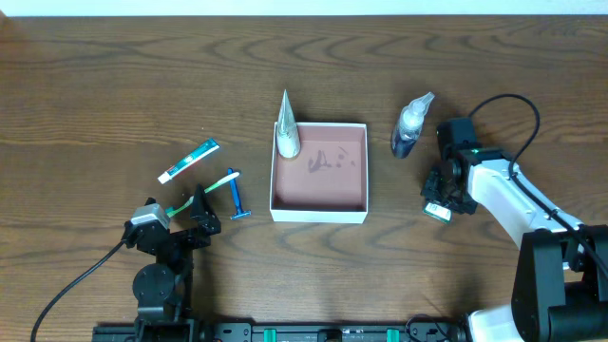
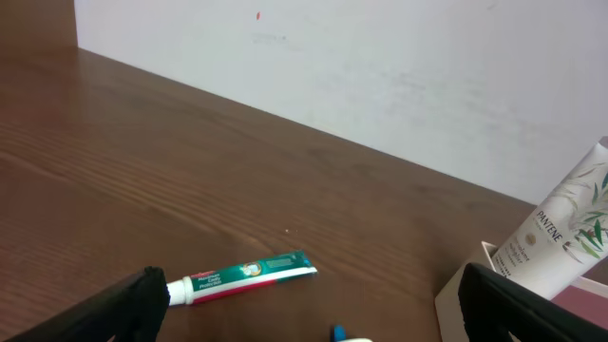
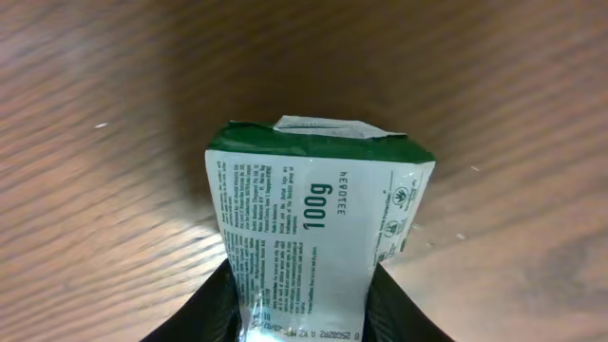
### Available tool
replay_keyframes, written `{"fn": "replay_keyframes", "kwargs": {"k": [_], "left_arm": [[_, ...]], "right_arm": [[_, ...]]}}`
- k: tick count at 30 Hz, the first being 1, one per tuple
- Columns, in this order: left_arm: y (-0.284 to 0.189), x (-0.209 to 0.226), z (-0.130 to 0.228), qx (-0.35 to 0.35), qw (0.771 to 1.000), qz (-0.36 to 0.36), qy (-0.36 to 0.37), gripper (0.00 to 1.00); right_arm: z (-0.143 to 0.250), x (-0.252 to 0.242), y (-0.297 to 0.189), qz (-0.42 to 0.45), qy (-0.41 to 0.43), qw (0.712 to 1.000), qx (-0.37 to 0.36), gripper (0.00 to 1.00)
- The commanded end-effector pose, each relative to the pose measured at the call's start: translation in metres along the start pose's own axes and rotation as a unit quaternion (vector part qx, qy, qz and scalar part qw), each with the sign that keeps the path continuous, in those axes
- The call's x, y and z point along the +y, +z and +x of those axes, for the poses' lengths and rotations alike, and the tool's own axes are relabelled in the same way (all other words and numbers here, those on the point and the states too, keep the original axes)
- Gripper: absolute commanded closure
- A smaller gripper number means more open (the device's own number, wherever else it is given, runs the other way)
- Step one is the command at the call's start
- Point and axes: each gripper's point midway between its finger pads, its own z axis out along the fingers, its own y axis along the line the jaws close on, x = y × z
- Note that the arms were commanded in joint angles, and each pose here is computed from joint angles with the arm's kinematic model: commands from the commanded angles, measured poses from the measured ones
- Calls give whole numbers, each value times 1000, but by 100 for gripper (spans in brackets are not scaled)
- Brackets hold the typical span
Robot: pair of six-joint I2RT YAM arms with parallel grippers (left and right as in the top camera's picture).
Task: Pack container
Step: 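Move the right gripper to the green-white bar soap and grasp it, then carry the bar soap into the box and release it near the front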
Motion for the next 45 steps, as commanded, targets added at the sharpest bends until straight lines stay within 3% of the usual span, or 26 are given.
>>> {"fn": "replay_keyframes", "kwargs": {"k": [1, 15, 21, 29, 45], "left_arm": [[1, 8, 17, 23, 1000, -14, 9, 2], [1, 8, 17, 23, 1000, -14, 9, 2], [1, 8, 17, 23, 1000, -14, 9, 2], [1, 8, 17, 23, 1000, -14, 9, 2], [1, 8, 17, 23, 1000, -14, 9, 2]], "right_arm": [[8, 24, -4, -64, -66, 995, 26, 86], [-2, 58, -142, -206, -203, 956, -47, 86], [12, 90, -192, -315, -229, 917, -88, 83], [26, 156, -211, -371, -246, 888, -112, 84], [79, 258, -162, -374, -204, 903, -53, 84]]}}
